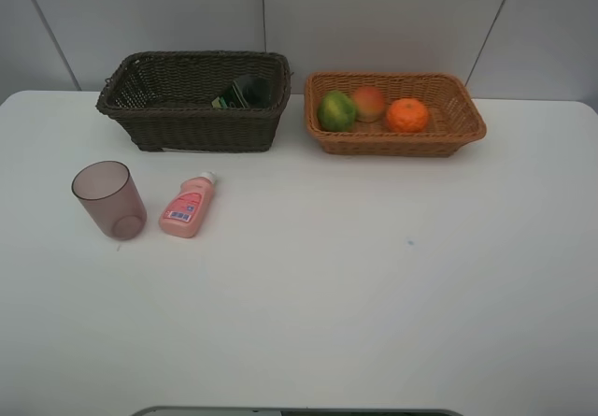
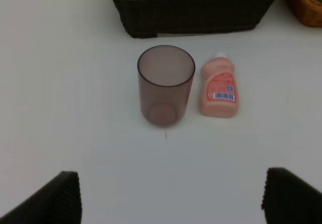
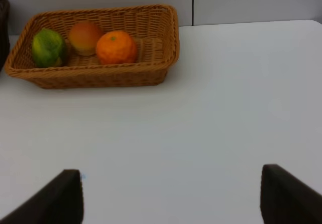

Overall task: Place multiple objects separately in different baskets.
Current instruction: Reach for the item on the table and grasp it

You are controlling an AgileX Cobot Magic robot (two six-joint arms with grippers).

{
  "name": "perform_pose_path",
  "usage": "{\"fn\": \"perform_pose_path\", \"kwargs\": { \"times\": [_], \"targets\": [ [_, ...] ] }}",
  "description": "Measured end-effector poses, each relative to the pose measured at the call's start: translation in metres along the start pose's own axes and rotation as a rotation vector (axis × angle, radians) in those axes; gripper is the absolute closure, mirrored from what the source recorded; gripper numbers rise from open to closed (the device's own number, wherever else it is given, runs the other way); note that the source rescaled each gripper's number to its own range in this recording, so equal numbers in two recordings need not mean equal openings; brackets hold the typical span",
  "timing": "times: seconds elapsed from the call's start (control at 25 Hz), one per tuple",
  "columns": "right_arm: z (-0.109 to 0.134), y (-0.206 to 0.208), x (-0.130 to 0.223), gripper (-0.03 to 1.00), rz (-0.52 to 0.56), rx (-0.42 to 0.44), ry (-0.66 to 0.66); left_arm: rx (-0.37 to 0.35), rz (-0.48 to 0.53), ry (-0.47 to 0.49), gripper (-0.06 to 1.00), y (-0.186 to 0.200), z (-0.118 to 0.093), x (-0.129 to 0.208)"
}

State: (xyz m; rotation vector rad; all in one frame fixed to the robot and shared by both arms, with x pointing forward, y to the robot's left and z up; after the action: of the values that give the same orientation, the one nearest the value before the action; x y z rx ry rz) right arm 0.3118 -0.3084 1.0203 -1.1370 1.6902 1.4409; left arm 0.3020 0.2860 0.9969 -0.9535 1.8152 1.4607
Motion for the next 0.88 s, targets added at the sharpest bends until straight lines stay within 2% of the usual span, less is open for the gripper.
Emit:
{"fn": "perform_pose_path", "kwargs": {
  "times": [0.24,0.4,0.68,0.88],
  "targets": [
    [0.000,0.000,0.000,0.33,0.000,0.000,0.000,-0.004,0.004,-0.001,0.02,0.000,0.000,-0.002],
    [0.000,0.000,0.000,0.33,-0.001,0.000,0.000,-0.006,-0.003,0.002,0.02,-0.005,-0.006,-0.034],
    [0.000,0.000,0.000,0.33,-0.002,0.000,0.000,-0.052,0.205,0.003,0.02,-0.047,-0.012,-0.077],
    [0.000,0.000,0.000,0.33,-0.002,0.000,0.000,-0.083,0.284,-0.004,0.02,-0.090,-0.012,-0.101]
  ]
}}
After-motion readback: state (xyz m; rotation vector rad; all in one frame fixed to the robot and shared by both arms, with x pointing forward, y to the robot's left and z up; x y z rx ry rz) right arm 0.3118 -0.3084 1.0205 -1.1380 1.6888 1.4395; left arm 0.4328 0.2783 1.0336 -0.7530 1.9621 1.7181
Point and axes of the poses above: a point on each arm's last joint axis where the gripper is mounted, y pointing back along that axis away from the gripper, z along the wrist's bending axis when the last joint is at zero, x = y × z, the point moved 9 cm from there along -y, pointing out along that axis toward the gripper, and after that the axes turned 12 degrees about y, right-handed, at the moved point
